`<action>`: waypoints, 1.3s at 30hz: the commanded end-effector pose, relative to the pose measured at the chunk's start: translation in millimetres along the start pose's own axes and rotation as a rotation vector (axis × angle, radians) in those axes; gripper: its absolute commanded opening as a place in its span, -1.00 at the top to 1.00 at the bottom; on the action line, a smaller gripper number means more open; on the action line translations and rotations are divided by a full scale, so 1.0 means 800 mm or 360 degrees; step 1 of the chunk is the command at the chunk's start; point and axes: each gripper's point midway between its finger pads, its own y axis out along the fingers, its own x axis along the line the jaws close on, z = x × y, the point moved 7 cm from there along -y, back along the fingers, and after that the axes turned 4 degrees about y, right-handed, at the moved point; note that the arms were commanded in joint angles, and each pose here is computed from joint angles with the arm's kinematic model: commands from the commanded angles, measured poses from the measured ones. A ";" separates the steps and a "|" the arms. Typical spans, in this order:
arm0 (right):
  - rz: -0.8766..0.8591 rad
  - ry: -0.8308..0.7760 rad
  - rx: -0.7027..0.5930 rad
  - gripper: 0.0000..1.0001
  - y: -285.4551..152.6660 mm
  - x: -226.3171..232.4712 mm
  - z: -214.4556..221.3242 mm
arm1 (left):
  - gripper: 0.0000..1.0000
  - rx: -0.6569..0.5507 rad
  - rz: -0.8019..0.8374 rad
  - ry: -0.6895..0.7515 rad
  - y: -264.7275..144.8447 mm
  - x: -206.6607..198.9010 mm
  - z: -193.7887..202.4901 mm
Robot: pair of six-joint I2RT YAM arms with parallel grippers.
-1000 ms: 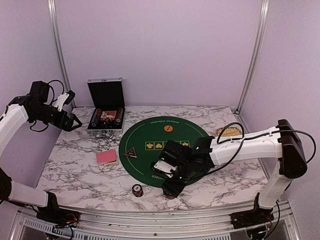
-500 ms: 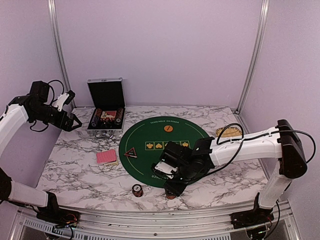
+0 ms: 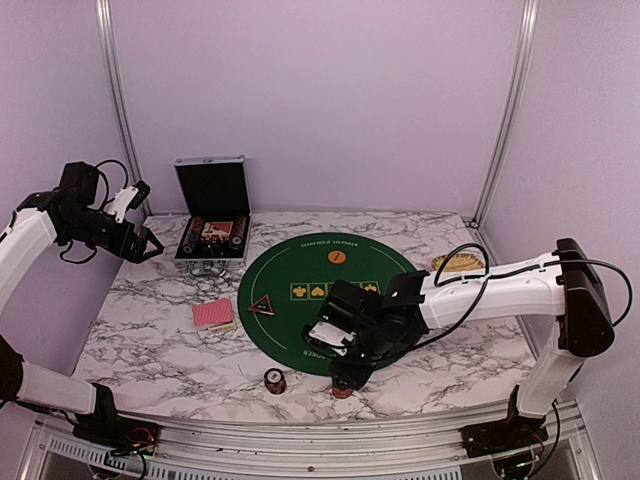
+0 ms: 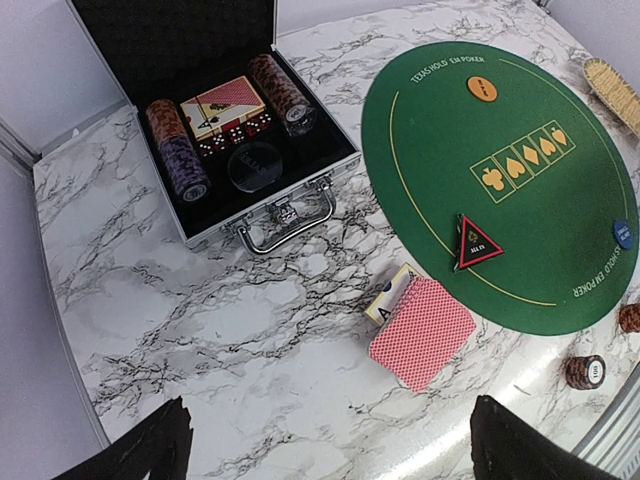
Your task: Distribute texas hold em gaming equipment
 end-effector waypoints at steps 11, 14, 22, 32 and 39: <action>0.0057 0.0055 -0.0232 0.77 -0.069 -0.002 -0.054 | -0.98 -0.0001 -0.0010 0.0018 -0.009 -0.002 -0.002; 0.0091 0.0182 -0.0319 0.81 -0.084 -0.036 -0.078 | -0.98 0.0004 -0.0007 0.0018 -0.008 -0.002 -0.001; 0.0293 0.0454 -0.0541 0.81 -0.091 -0.152 -0.135 | -0.98 0.0018 0.0006 0.0016 -0.005 -0.003 0.003; 0.0464 0.0678 -0.0614 0.83 -0.053 -0.293 -0.188 | -0.98 0.0018 -0.0007 0.0027 -0.007 -0.003 0.004; 0.0512 0.0747 -0.0568 0.83 -0.006 -0.350 -0.205 | -0.98 0.0019 -0.0017 0.0030 -0.008 -0.003 0.004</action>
